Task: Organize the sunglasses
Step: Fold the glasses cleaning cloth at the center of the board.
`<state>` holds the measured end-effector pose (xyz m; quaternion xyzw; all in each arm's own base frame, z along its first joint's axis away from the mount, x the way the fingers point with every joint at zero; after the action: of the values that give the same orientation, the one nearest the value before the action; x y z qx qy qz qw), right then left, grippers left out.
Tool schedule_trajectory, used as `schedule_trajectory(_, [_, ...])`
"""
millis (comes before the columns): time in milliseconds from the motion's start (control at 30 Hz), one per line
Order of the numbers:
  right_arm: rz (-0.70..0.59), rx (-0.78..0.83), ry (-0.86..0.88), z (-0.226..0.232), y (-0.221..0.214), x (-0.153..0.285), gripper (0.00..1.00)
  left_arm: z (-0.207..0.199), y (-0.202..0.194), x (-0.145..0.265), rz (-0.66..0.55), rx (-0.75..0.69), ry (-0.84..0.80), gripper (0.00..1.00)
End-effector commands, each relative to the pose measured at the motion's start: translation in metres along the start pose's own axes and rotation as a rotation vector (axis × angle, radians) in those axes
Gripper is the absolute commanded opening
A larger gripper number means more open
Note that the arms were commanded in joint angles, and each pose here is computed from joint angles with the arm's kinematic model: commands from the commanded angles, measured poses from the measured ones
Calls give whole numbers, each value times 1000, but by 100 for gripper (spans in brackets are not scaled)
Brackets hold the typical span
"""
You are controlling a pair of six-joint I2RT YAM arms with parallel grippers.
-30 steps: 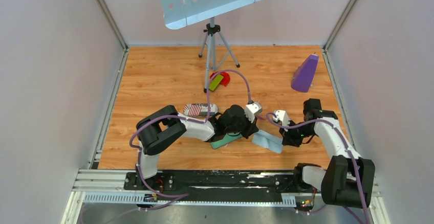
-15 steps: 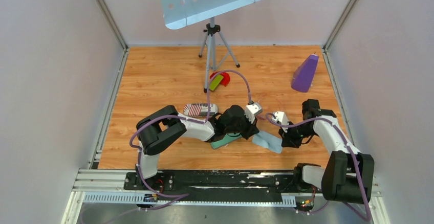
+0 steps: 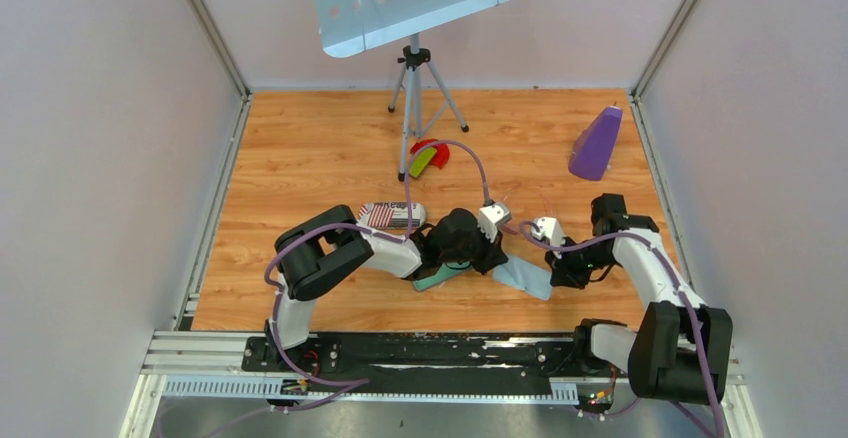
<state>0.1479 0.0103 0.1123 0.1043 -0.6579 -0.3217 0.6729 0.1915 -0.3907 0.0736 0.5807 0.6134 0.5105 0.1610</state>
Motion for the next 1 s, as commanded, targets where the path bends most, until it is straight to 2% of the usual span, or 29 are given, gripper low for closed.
schedule_trajectory(0, [8, 3, -3, 6, 1, 2, 8, 4, -3, 0, -19, 6, -4, 7])
schedule_trajectory(233, [15, -24, -32, 2, 3, 5, 11, 4, -6, -3, -27, 25, -10, 7])
schedule_trajectory(400, [25, -31, -45, 4, 2, 6, 22, 5, -4, -5, -36, 38, -1, 7])
schedule_trajectory(533, [4, -13, -26, 8, 3, 4, 37, 4, -3, -5, -37, 64, 5, 7])
schedule_trajectory(600, [-9, 4, -16, 11, 3, 3, 40, 4, -2, -6, -38, 74, 2, 6])
schedule_trajectory(800, [13, 68, 25, 13, 0, -4, 40, -1, 0, -8, -40, 108, -27, 6])
schedule_trajectory(967, [24, 225, 9, 12, 0, -7, 38, -2, 0, -9, -40, 120, -30, 6])
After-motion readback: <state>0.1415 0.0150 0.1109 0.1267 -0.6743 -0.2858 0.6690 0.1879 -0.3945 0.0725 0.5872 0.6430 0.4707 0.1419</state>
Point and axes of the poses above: each gripper's point midway between its finger pads, its own x axis back along the fingers, its own z axis along the line the jaws close on, y = z × x, the point moved 8 cm from there along x, back along the fingers, and after that the axes turned 5 degrees about x, right-handed, at the moved point
